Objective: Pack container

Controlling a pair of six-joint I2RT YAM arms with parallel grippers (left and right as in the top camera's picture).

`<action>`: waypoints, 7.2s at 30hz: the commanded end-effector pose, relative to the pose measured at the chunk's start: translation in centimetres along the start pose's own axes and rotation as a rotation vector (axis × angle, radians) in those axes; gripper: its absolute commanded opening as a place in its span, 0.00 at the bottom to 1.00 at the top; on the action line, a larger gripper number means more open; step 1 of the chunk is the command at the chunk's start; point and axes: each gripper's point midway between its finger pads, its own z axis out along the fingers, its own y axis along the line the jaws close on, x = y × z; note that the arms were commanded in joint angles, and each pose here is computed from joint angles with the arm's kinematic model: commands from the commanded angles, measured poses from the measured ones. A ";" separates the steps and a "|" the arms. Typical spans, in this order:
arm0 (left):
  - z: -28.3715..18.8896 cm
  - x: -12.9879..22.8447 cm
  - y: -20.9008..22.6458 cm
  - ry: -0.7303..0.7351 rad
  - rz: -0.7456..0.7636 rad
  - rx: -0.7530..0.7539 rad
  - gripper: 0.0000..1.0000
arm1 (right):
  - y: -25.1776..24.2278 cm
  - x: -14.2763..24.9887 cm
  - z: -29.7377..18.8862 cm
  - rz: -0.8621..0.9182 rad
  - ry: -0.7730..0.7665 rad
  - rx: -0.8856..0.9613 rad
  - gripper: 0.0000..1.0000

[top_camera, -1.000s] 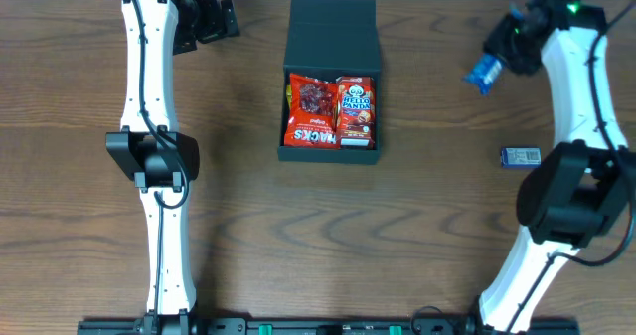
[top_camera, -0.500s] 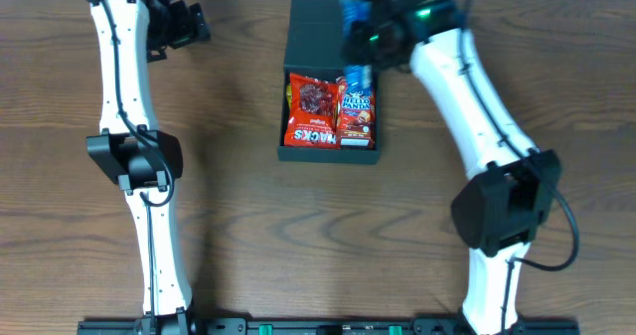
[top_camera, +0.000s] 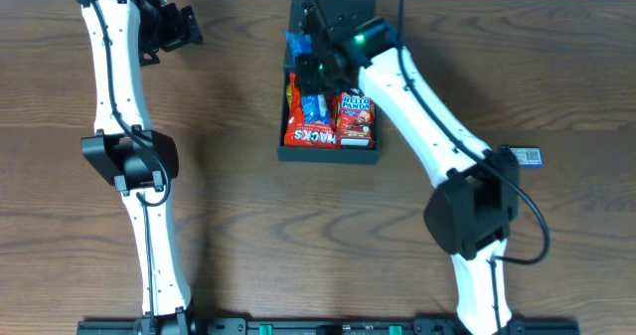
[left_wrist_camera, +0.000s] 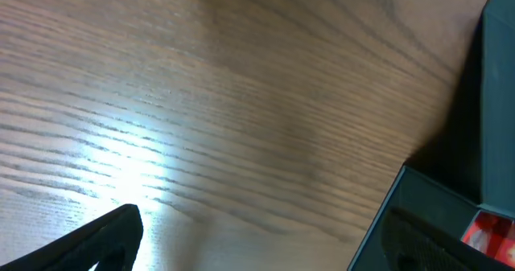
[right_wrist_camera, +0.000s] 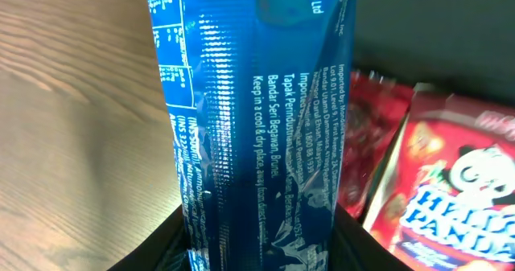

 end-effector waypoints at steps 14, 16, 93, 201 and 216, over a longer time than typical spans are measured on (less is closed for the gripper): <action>-1.0 -0.1 -0.1 -0.020 0.001 -0.001 0.95 | 0.5 2.3 4.6 0.175 0.101 0.012 0.19; -1.0 -0.1 -0.1 -0.020 0.001 -0.001 0.95 | 0.9 2.3 4.8 0.168 0.100 0.009 0.19; -1.0 -0.1 -0.2 -0.019 0.002 0.002 0.95 | 0.1 -7.1 1.6 0.044 -0.028 -0.590 0.02; -0.5 0.5 -2.5 -0.014 0.001 0.012 0.95 | 1.0 9.5 1.7 -0.388 0.422 -0.576 0.01; -0.5 0.5 -2.6 -0.013 0.002 0.013 0.96 | 2.2 7.0 -0.5 -0.435 0.315 -0.598 0.01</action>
